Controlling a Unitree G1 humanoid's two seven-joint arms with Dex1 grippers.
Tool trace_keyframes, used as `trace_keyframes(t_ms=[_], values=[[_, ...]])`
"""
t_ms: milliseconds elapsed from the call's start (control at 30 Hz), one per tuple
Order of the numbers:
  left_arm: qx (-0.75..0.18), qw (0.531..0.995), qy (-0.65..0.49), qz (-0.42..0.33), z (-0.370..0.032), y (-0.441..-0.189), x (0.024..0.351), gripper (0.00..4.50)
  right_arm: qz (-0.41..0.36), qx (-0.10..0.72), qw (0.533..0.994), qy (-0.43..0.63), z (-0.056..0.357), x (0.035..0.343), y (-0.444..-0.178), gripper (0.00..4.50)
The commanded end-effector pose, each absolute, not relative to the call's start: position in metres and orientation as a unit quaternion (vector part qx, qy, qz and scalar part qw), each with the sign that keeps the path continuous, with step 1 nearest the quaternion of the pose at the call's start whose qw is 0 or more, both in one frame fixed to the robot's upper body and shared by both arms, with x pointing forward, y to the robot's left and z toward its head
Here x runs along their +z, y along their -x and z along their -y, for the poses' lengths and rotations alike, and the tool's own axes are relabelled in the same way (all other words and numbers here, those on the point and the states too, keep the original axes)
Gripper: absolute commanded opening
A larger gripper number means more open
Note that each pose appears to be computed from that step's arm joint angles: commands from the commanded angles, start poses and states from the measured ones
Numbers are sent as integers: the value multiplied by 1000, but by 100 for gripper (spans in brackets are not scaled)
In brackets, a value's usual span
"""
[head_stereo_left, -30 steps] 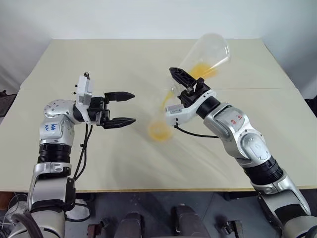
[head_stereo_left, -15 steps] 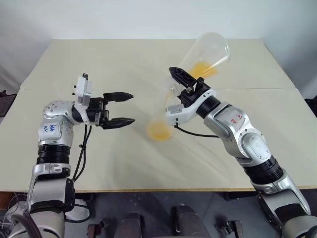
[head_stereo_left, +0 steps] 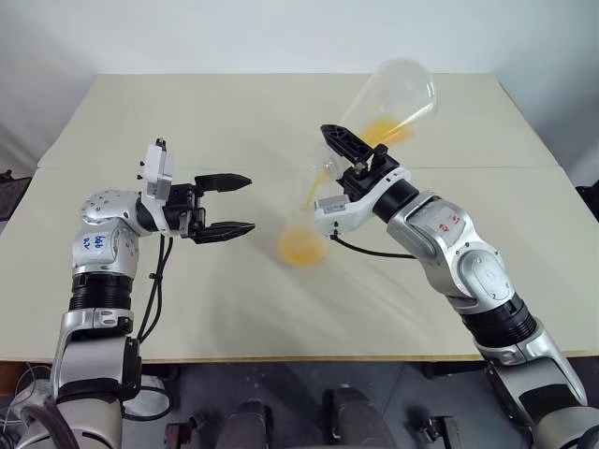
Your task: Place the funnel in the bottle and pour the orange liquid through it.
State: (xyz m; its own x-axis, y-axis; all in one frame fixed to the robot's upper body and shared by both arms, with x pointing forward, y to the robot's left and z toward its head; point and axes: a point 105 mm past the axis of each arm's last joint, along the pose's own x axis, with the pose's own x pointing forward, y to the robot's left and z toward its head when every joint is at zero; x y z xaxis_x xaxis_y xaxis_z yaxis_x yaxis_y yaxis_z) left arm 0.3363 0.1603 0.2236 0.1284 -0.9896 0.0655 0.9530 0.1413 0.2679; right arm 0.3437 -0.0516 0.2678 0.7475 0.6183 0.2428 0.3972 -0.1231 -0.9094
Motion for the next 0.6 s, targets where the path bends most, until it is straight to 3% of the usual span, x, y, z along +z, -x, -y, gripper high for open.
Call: trace_keyframes(t_ms=[33, 600], values=[[-646, 744, -96, 139, -162, -333, 236, 450, 371, 64, 556, 741, 54, 288, -338, 246], [-648, 742, -96, 142, -161, -333, 237, 450, 373, 60, 547, 747, 53, 288, -341, 246]])
